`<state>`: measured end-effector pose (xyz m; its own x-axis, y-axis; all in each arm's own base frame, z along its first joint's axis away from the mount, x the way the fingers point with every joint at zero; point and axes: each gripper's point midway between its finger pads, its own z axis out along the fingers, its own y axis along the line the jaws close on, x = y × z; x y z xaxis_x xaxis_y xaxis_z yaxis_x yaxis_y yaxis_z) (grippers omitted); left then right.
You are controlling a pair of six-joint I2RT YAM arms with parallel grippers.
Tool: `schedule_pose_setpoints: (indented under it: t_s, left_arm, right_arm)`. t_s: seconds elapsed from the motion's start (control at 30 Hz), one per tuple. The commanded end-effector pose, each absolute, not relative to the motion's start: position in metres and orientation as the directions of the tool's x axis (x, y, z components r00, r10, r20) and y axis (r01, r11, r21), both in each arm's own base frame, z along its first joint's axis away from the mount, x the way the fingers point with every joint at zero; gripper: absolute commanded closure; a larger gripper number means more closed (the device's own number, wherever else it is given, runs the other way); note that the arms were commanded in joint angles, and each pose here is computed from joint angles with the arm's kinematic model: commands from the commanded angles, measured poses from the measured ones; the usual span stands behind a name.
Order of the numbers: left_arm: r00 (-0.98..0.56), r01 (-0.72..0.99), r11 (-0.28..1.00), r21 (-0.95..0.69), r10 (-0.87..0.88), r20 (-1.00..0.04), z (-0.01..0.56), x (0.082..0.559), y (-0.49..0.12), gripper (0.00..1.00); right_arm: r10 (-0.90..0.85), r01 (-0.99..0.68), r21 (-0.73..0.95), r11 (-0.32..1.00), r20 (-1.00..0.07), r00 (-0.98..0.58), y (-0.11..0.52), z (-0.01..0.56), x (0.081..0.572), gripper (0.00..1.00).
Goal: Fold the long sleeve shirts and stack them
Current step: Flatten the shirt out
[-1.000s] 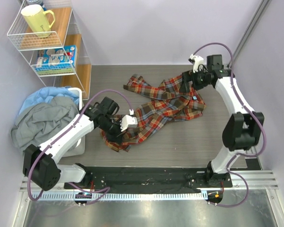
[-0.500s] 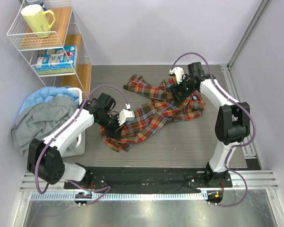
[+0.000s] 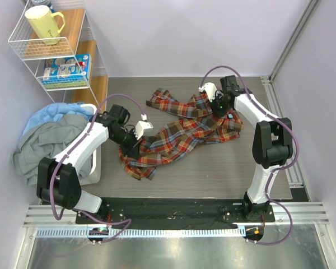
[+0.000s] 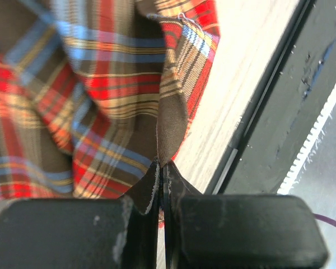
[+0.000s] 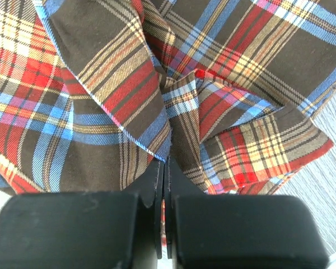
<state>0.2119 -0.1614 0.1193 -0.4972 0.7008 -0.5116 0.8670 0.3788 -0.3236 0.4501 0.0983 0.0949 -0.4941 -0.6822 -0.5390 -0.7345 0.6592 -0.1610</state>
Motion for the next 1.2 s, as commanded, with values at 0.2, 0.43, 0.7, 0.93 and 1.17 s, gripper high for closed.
schedule_pose_setpoints:
  t_s: [0.2, 0.43, 0.7, 0.93, 1.17]
  left_arm:
    - [-0.441, 0.896, 0.367, -0.25, 0.668, -0.599, 0.151, 0.225, -0.156, 1.0]
    - [-0.498, 0.851, 0.464, -0.246, 0.566, -0.656, 0.186, 0.242, -0.145, 1.0]
    - [-0.482, 0.876, 0.366, -0.314, 0.669, -0.565, 0.154, 0.202, -0.132, 1.0]
    - [-0.62, 0.784, 0.506, -0.358, 0.634, -0.462, 0.095, 0.235, -0.131, 0.99]
    - [-0.735, 0.677, 0.611, -0.411, 0.533, -0.419, 0.085, 0.283, -0.126, 0.76]
  right_arm:
    - [-0.463, -0.622, -0.128, 0.773, -0.784, -0.414, 0.073, 0.26, 0.435, 0.99]
    - [-0.312, -0.534, -0.051, 0.844, -0.857, -0.411, 0.04, 0.321, 0.407, 0.99]
    - [-0.262, -0.511, 0.051, 0.858, -0.812, -0.522, 0.031, 0.293, 0.363, 0.99]
    - [-0.185, -0.48, 0.185, 0.857, -0.76, -0.623, 0.046, 0.232, 0.367, 0.99]
    - [-0.162, -0.469, 0.238, 0.851, -0.73, -0.664, 0.062, 0.213, 0.384, 0.99]
